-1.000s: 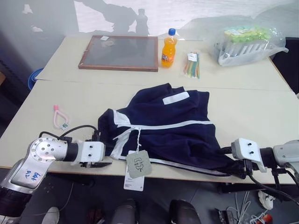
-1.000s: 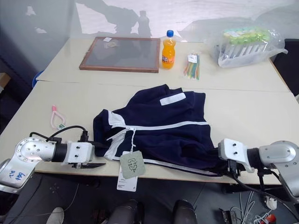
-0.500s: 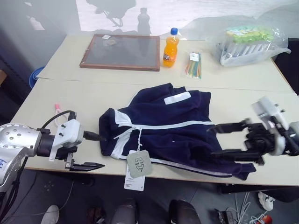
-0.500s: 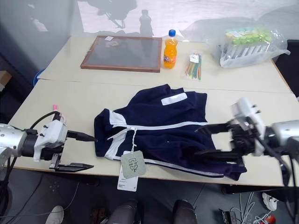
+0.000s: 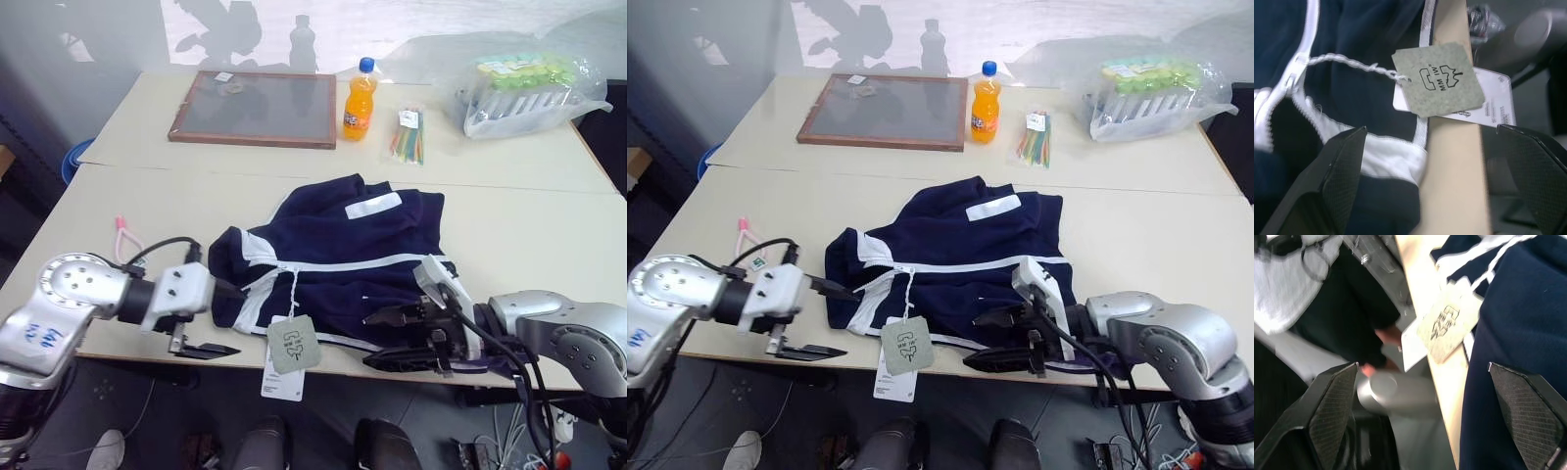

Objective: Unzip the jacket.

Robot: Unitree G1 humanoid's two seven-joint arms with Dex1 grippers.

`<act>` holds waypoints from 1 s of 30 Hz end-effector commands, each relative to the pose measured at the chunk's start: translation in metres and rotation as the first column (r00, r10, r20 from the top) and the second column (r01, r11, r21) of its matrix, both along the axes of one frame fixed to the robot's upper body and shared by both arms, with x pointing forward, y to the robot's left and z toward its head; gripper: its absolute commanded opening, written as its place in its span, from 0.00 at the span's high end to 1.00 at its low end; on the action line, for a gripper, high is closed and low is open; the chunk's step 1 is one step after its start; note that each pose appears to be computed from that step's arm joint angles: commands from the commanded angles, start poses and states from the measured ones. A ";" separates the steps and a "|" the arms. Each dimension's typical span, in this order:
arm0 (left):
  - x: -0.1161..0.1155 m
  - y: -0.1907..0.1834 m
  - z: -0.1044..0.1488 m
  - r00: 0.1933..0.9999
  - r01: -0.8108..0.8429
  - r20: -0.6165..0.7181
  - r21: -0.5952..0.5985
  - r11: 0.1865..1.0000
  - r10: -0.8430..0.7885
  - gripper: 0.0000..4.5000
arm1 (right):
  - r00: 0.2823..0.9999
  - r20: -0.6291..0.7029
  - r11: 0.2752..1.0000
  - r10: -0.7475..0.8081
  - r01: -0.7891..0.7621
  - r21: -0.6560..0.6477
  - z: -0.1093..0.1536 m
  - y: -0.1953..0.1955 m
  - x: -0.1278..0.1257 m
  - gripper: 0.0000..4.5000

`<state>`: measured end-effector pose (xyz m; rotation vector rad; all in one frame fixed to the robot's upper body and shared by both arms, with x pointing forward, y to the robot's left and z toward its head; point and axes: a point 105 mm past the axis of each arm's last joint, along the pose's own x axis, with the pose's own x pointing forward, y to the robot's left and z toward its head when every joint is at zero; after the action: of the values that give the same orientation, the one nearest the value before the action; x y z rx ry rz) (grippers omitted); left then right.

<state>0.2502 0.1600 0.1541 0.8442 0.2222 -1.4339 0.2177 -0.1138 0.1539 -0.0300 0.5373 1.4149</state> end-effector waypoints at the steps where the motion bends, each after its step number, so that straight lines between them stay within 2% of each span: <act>1: 0.006 -0.012 -0.003 0.971 0.141 0.179 0.091 0.986 -0.155 0.01 | 0.994 0.093 0.998 0.065 -0.066 0.007 0.020 -0.007 -0.010 0.01; 3: 0.008 -0.022 -0.005 0.945 0.210 0.235 0.099 0.973 -0.228 0.01 | 0.989 0.125 0.997 0.073 -0.074 0.006 0.027 -0.011 -0.011 0.01; 6: 0.011 -0.039 -0.014 0.858 0.351 0.333 0.177 0.919 -0.392 0.01 | 0.980 0.195 0.999 0.048 -0.047 -0.008 0.040 -0.020 -0.009 0.01; 12: 0.016 -0.041 -0.027 0.748 0.479 0.359 0.291 0.828 -0.559 0.01 | 0.960 0.278 0.999 -0.040 0.048 -0.021 0.057 -0.037 -0.002 0.01; 21: 0.022 -0.021 -0.028 0.647 0.544 0.359 0.401 0.737 -0.673 0.01 | 0.952 0.284 0.992 -0.112 0.121 -0.016 0.054 -0.045 -0.004 0.01; 26: 0.023 -0.024 -0.027 0.627 0.558 0.379 0.390 0.732 -0.680 0.01 | 0.951 0.285 0.991 -0.122 0.131 -0.015 0.054 -0.046 -0.003 0.01; 30: 0.023 -0.042 -0.025 0.602 0.584 0.429 0.339 0.737 -0.674 0.01 | 0.949 0.293 0.993 -0.114 0.122 -0.008 0.058 -0.045 -0.003 0.01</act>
<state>0.2743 0.1253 0.1321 1.5546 -0.4212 -1.7653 0.2164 -0.1592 0.1996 -0.1903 0.3553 1.2528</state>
